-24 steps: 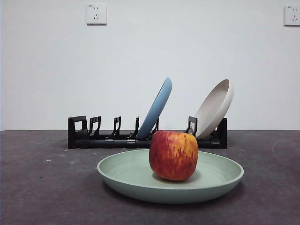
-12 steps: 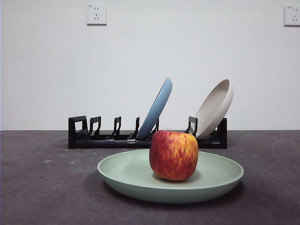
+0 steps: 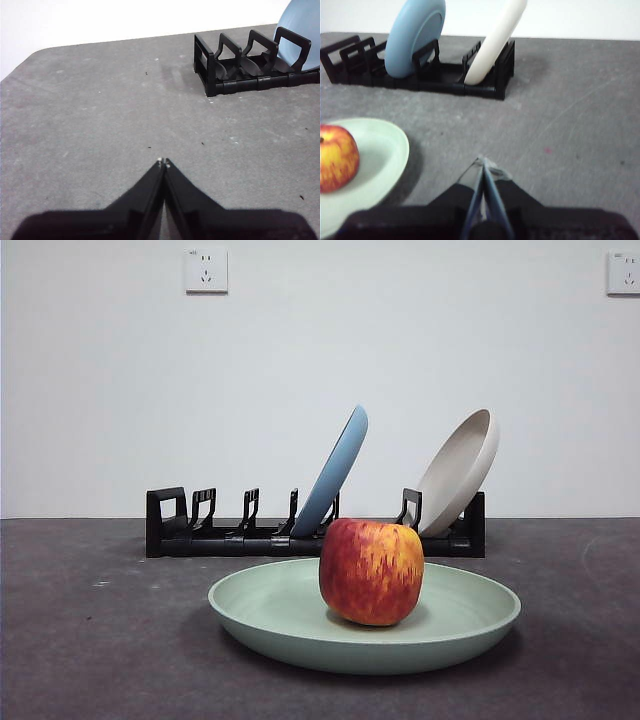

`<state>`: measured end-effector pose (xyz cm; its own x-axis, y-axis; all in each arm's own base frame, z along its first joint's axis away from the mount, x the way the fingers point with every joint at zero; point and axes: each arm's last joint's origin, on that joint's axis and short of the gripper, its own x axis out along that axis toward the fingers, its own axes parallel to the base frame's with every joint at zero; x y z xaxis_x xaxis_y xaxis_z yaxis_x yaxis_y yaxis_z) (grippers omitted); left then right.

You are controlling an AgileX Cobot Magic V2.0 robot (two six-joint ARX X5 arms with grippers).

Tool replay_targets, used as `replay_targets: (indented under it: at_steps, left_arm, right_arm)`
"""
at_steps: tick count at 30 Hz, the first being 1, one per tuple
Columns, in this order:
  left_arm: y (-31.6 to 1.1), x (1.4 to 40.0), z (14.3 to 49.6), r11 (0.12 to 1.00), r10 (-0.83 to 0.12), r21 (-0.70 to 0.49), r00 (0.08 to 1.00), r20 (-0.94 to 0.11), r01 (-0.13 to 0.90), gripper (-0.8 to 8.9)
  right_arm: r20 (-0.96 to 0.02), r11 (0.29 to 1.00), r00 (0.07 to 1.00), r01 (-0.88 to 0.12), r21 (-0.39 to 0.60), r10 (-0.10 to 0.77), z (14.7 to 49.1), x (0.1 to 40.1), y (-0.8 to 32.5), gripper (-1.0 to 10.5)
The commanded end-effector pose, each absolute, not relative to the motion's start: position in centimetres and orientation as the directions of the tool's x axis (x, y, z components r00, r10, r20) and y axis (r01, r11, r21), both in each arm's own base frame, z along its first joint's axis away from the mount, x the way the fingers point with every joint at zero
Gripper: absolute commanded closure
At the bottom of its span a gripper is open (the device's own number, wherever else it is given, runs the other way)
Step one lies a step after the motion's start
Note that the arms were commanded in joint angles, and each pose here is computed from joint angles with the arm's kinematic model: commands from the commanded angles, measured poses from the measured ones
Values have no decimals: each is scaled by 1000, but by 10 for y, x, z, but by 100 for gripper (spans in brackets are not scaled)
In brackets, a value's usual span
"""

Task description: Take the green plate from the plate rack,put the plate on the table,take the apple from the table,put the apple in the plate

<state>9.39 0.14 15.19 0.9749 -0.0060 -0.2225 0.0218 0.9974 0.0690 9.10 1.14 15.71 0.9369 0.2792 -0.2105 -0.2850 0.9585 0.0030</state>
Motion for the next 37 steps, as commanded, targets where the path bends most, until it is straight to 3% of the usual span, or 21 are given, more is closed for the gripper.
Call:
replay_targets:
  at_steps: [1,37]
  left_arm:
    - [2,94,148,998,-3,62,973,-231,18,816]
    - [2,94,148,998,-3,63,973,-231,18,816]
  right_arm:
    - [-229,960,933,-280,20,277,152,91,11,946]
    - [-239,960,931,-280,25,277,151,91,11,946]
